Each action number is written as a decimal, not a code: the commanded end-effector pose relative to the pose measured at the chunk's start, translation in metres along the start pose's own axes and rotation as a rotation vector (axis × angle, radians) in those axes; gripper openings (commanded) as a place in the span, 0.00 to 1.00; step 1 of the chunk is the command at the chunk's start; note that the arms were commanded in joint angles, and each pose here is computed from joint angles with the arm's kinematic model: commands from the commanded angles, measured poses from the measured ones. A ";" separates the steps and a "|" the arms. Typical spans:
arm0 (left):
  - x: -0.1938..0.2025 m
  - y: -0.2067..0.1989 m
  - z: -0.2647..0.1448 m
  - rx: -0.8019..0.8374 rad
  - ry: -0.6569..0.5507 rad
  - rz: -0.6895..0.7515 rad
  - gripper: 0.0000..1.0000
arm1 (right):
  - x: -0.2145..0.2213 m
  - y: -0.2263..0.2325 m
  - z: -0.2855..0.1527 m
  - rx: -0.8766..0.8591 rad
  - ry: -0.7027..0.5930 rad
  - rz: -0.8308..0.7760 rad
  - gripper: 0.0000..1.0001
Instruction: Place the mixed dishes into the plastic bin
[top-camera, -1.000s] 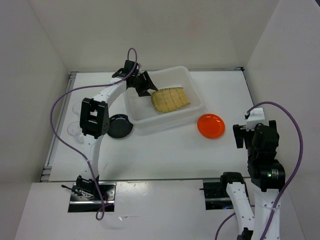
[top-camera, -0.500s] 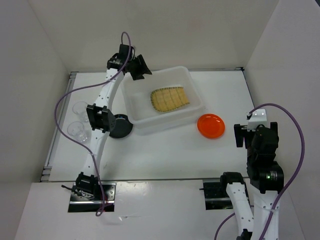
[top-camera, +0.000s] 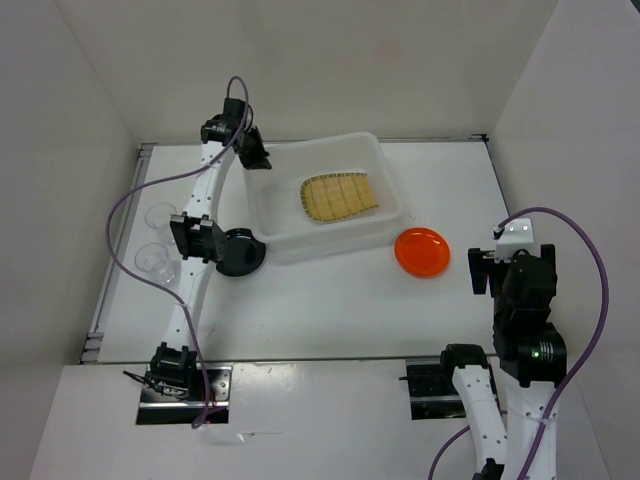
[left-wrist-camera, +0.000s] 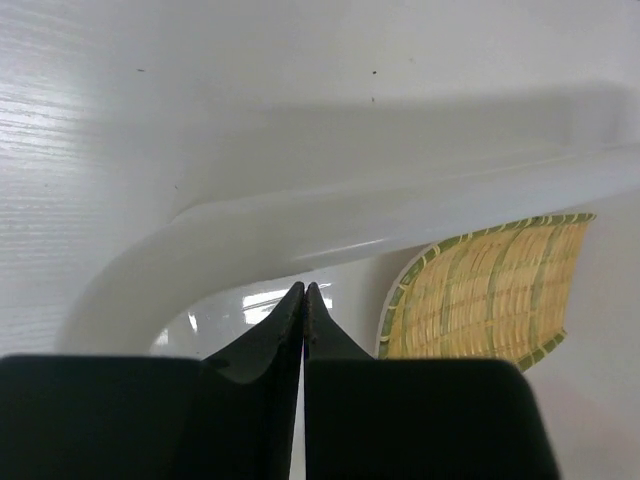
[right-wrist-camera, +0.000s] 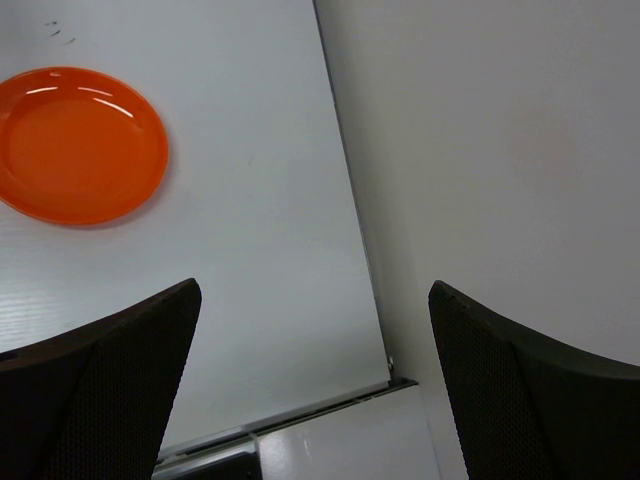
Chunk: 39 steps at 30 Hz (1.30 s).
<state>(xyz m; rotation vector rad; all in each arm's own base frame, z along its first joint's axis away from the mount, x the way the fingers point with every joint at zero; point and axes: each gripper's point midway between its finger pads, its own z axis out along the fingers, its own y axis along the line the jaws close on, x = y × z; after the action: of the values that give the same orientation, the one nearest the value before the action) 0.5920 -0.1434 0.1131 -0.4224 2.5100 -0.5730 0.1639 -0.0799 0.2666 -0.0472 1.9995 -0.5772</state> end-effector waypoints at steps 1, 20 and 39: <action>-0.004 -0.007 -0.010 -0.021 -0.039 0.085 0.04 | -0.011 -0.004 0.005 0.023 -0.036 0.013 0.99; -0.052 -0.013 -0.015 0.011 -0.219 0.100 0.30 | -0.022 -0.006 0.004 0.015 -0.049 0.015 0.99; 0.071 -0.179 -0.174 0.084 -0.188 0.342 0.26 | -0.147 0.130 0.144 -0.625 -0.070 0.001 0.95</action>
<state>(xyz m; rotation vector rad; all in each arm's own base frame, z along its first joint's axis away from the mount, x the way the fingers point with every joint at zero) 0.4925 -0.2895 0.2711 0.0123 2.3293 -0.5983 0.3589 -0.0157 0.2780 -0.3654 2.0800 -0.1405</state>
